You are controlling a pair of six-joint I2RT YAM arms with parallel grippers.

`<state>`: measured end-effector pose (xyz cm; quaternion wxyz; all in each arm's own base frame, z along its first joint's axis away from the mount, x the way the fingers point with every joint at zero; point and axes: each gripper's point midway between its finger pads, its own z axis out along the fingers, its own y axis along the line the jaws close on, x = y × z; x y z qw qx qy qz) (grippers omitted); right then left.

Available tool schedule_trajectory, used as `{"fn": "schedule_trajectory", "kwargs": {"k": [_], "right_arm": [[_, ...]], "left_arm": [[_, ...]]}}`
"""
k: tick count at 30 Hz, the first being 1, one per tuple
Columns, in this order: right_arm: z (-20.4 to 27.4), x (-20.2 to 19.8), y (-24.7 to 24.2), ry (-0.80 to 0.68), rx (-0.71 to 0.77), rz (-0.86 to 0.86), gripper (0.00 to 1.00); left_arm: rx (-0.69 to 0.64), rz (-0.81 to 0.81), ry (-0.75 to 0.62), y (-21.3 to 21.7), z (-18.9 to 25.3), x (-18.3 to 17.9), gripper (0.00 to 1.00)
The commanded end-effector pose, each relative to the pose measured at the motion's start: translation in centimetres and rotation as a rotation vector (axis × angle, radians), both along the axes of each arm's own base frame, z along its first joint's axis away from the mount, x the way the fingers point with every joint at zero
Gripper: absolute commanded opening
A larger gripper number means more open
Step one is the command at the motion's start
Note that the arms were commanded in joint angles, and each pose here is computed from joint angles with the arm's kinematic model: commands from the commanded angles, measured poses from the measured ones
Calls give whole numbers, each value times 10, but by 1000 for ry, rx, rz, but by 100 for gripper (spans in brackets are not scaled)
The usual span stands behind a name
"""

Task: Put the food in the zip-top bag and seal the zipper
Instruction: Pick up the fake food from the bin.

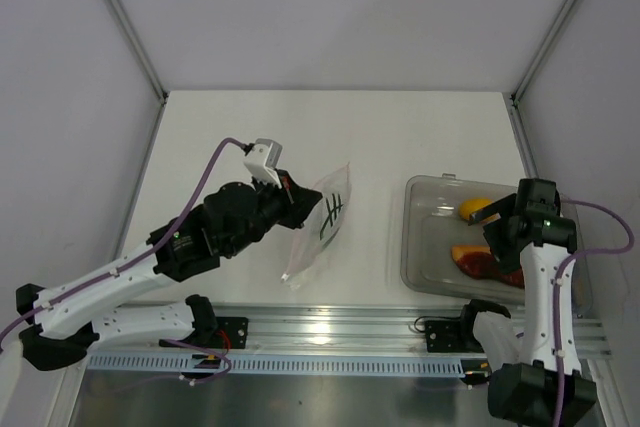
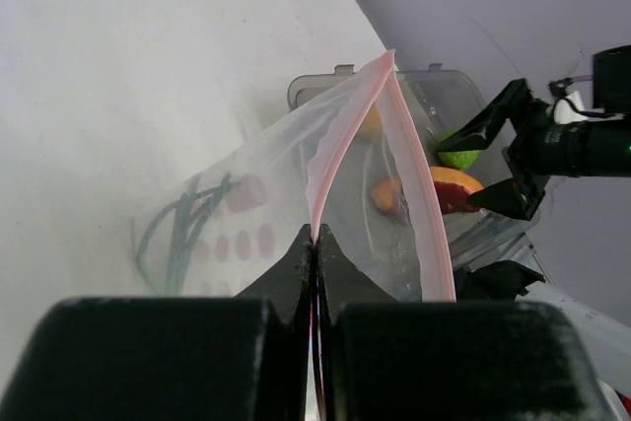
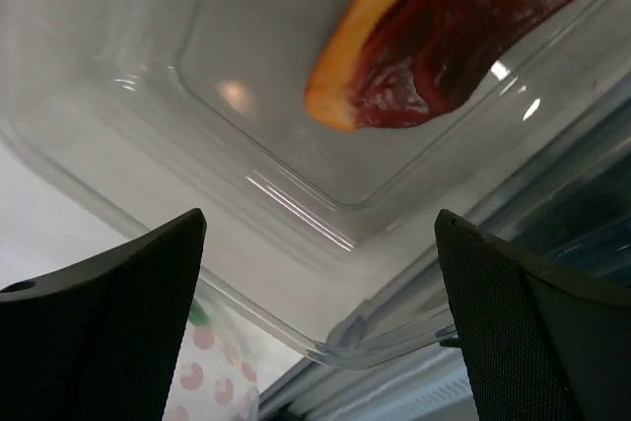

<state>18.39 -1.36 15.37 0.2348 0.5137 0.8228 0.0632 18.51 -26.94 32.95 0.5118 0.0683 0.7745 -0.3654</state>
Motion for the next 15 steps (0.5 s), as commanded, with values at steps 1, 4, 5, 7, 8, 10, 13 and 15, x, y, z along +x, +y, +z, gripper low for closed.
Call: {"fn": "schedule_trajectory", "kwargs": {"k": [1,4,5,7,8,10,13,15], "right_arm": [[-21,-3,11,85,123,5,99],[-32,-6,4,113,177,-55,99],[-33,-6,1,109,172,-69,99],[-35,-4,-3,93,165,-97,99],[-41,-7,-5,110,157,-116,99],[-46,-6,-10,112,151,-154,99],[-58,-8,-12,132,154,-198,99],[-68,-11,-16,159,143,-237,99]], "left_arm": [[-44,-40,-21,-2,8,-7,1],[-48,-53,-20,-3,7,-9,1],[-52,-55,-22,-4,8,-9,0],[-52,-64,-22,-5,6,-10,1],[-54,-67,-23,-5,6,-11,0],[-57,-73,-24,-6,6,-11,1],[-65,-78,-25,-5,6,-12,1],[-78,-83,-27,-4,6,-13,1]]}}
